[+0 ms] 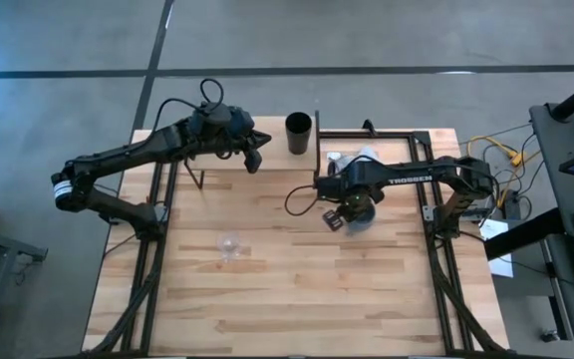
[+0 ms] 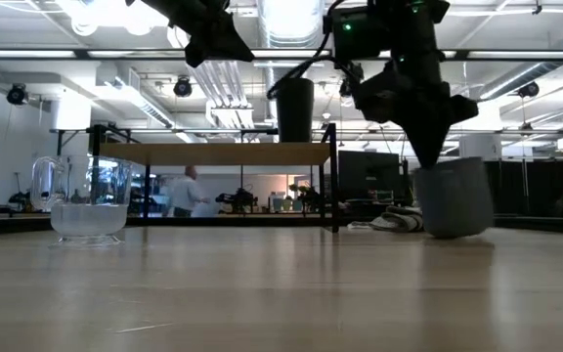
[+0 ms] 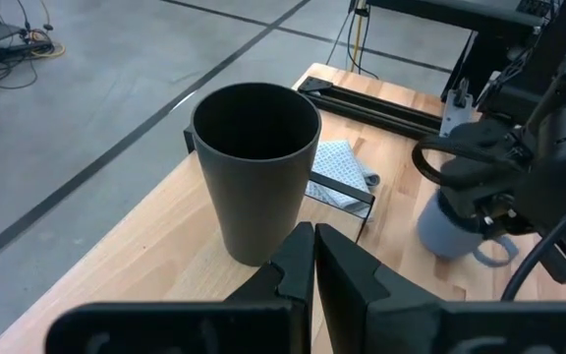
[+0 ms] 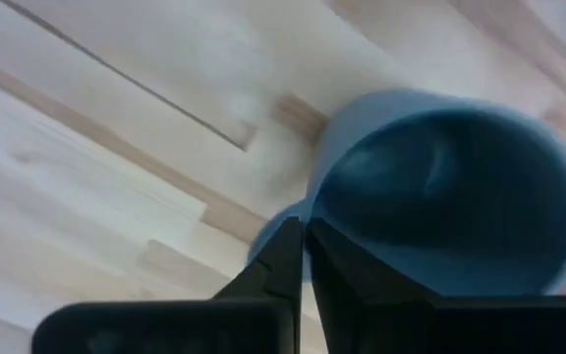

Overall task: Stack small to large cups/mugs on shelf
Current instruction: Put the blue mug on the shelf

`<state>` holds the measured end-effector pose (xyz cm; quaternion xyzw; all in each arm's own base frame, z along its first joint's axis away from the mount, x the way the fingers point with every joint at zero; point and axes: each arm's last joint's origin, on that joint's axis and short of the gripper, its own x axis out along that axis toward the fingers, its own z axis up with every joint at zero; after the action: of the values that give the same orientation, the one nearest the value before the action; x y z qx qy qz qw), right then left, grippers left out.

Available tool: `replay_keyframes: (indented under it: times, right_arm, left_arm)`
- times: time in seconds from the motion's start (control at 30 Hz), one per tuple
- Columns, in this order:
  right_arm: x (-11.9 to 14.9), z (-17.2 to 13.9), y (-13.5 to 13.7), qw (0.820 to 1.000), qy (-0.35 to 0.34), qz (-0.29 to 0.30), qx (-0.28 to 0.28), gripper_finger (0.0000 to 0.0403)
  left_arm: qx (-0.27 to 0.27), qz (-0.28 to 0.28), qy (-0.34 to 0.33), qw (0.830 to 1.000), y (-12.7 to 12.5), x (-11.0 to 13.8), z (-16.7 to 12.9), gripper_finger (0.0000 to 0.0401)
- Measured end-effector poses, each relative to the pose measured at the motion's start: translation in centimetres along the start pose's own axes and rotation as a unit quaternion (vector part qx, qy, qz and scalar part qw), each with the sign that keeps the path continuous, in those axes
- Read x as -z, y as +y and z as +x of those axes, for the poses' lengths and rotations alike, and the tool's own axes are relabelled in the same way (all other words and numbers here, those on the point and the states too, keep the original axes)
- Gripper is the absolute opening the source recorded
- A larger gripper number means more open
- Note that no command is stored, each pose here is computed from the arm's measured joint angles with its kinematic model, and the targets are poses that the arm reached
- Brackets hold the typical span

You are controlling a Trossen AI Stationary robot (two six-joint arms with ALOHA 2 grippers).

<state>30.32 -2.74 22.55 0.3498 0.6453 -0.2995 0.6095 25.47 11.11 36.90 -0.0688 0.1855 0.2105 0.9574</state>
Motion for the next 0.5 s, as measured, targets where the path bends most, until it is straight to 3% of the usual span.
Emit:
replay_keyframes:
  times: [0.27, 0.5]
  right_arm:
    - [-0.6, -1.2, 1.2, 0.998, -0.040, -0.037, -0.044, 0.0009]
    - [-0.7, -6.8, 3.7, 0.979, -0.120, -0.118, -0.116, 0.0008]
  left_arm:
    - [0.000, 0.000, 0.000, 1.000, 0.0, 0.0, 0.0, 0.0000]
    - [0.000, -0.001, 0.000, 1.000, 0.0, 0.0, 0.0, 0.0000]
